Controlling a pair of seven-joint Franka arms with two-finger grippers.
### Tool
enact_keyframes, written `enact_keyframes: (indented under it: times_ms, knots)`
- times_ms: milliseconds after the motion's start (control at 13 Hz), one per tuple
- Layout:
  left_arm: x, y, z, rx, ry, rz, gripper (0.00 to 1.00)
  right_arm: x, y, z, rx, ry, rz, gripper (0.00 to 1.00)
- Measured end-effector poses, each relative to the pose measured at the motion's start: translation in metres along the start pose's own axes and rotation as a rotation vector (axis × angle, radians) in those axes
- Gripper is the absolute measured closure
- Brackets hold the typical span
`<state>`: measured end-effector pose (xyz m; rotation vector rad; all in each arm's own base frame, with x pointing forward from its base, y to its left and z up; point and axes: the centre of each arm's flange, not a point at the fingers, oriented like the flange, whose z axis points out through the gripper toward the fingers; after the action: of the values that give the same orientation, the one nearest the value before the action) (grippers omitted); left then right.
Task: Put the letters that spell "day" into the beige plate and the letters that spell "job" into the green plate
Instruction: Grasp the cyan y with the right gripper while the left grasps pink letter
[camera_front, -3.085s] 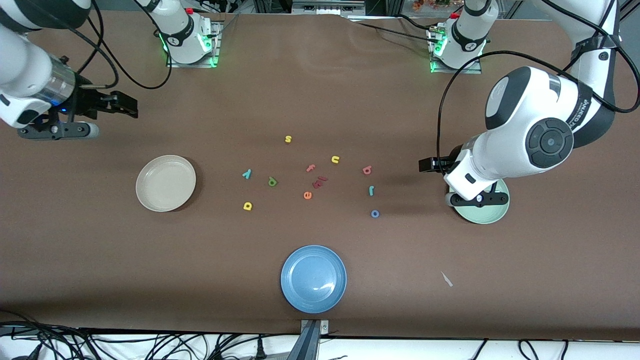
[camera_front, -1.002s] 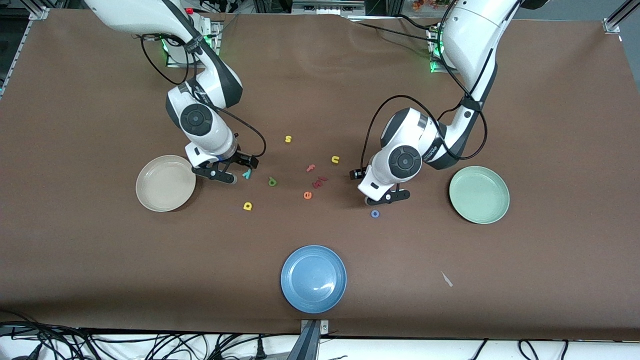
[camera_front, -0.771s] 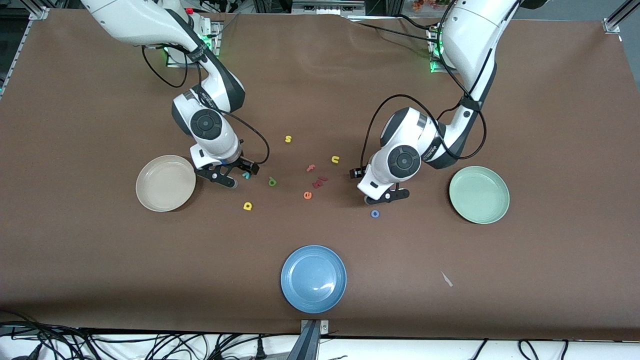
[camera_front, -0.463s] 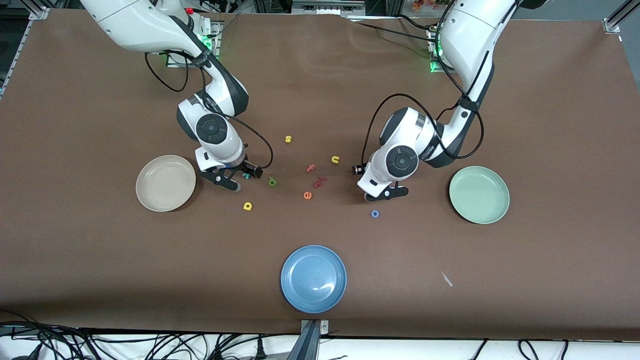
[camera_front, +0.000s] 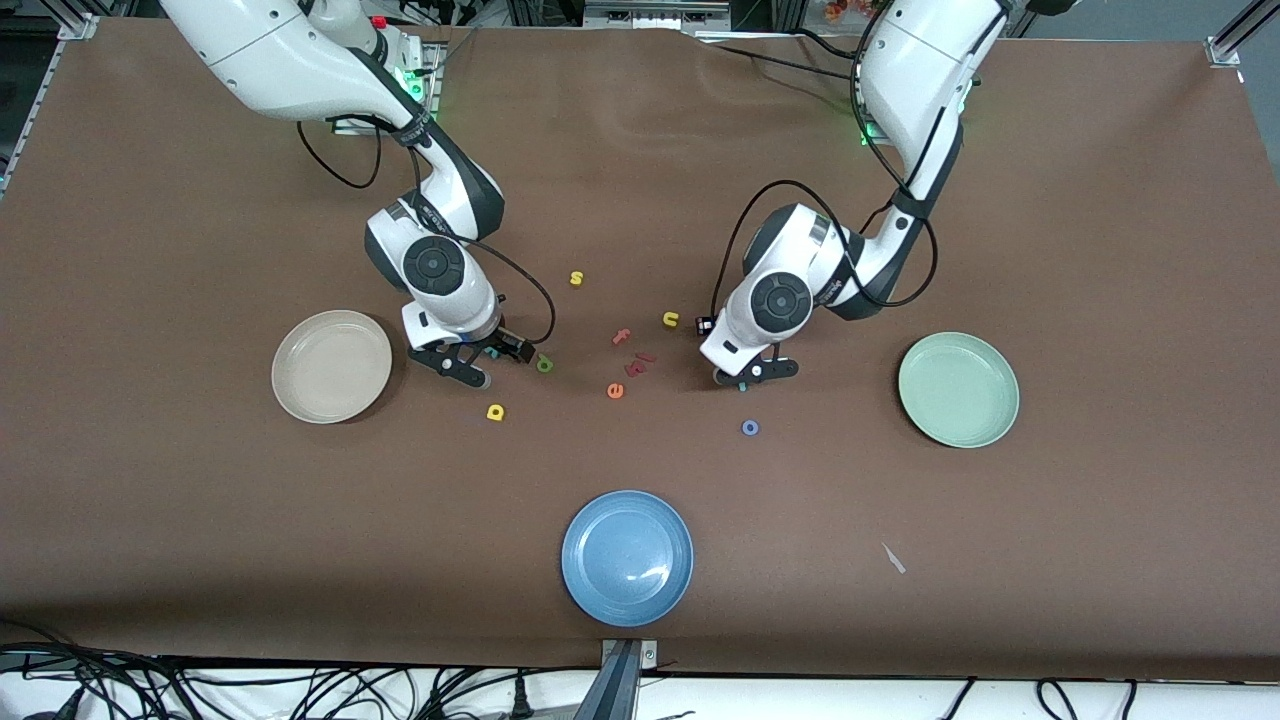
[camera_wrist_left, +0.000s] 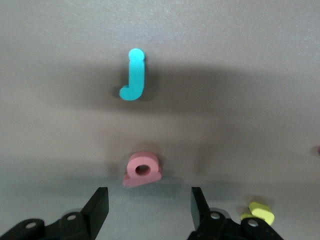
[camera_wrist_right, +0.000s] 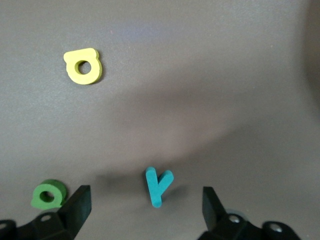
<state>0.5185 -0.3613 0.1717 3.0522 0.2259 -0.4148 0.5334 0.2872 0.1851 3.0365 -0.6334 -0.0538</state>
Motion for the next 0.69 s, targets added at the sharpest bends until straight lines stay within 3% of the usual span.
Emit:
enact_keyframes:
  times_ms: [231,386,463,617,694]
  knots:
    - [0.0034,-0.0041,0.0006,-0.009,0.019,0.012,0.26,0.0037,0.0026,0.0041,-0.001,0.003,0.003,0.12]
    - [0.0073,-0.0073,-0.003,-0.01,0.031,0.018,0.29,0.0042,0.0031,0.0046,-0.002,0.003,0.004,0.27]
    - [0.0081,-0.0083,-0.0035,-0.007,0.035,0.024,0.29,0.004,0.0031,0.0051,-0.002,0.002,0.004,0.28]
    - [0.0077,-0.0095,-0.0017,-0.003,0.033,0.028,0.34,0.0037,0.0034,0.0073,-0.004,-0.001,0.004,0.43]
    - [0.0076,-0.0098,-0.0012,-0.003,0.033,0.029,0.36,0.0033,0.0036,0.0087,-0.006,-0.003,0.003,0.44]
